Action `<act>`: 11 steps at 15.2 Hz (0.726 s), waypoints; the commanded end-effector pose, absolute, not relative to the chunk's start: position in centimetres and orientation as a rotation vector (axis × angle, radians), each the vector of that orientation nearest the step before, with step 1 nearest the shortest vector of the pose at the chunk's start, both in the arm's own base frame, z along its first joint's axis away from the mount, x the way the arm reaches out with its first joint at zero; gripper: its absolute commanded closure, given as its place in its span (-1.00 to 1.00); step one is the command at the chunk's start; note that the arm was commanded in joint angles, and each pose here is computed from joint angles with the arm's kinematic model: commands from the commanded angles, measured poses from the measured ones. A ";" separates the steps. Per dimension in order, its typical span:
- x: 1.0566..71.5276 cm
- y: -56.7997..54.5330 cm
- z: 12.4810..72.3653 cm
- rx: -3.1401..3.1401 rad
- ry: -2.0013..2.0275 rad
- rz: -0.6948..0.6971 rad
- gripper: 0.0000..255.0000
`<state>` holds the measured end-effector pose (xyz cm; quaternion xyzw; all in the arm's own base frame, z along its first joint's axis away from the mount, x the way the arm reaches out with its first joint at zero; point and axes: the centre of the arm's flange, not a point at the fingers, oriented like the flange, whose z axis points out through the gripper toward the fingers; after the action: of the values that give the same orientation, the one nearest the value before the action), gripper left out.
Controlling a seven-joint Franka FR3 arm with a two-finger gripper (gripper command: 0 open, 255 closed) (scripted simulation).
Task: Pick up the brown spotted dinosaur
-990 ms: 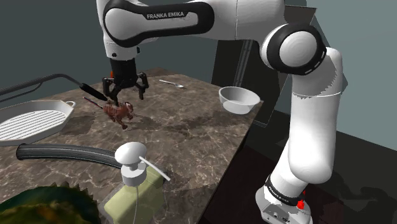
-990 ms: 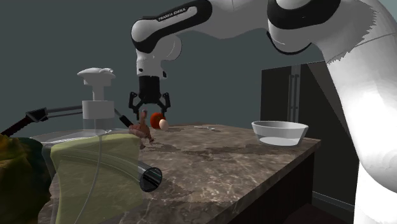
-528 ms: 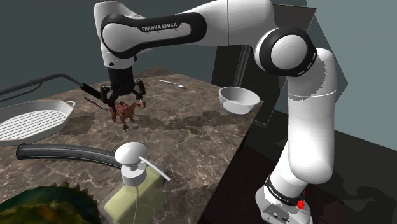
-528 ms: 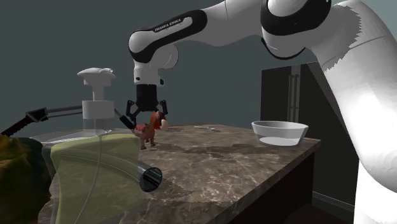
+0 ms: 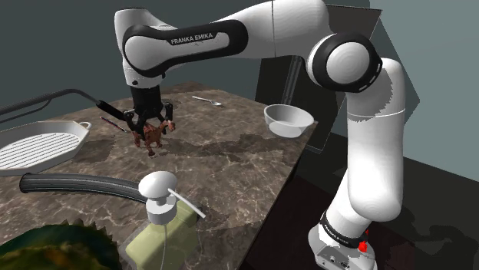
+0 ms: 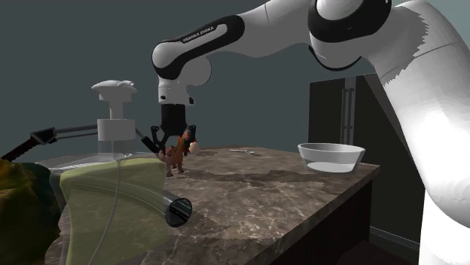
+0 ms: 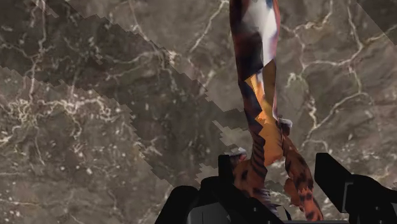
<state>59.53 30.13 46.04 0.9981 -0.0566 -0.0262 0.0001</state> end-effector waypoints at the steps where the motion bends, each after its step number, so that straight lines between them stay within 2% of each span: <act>1: 59.5 30.1 46.0 3.135 -0.177 -0.084 1.00; 5: 59.6 30.1 46.0 3.135 -0.177 -0.084 1.00; 11: 59.6 30.1 49.1 3.135 -0.177 -0.084 1.00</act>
<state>59.52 30.10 48.55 0.9980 -0.0565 -0.0268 0.0002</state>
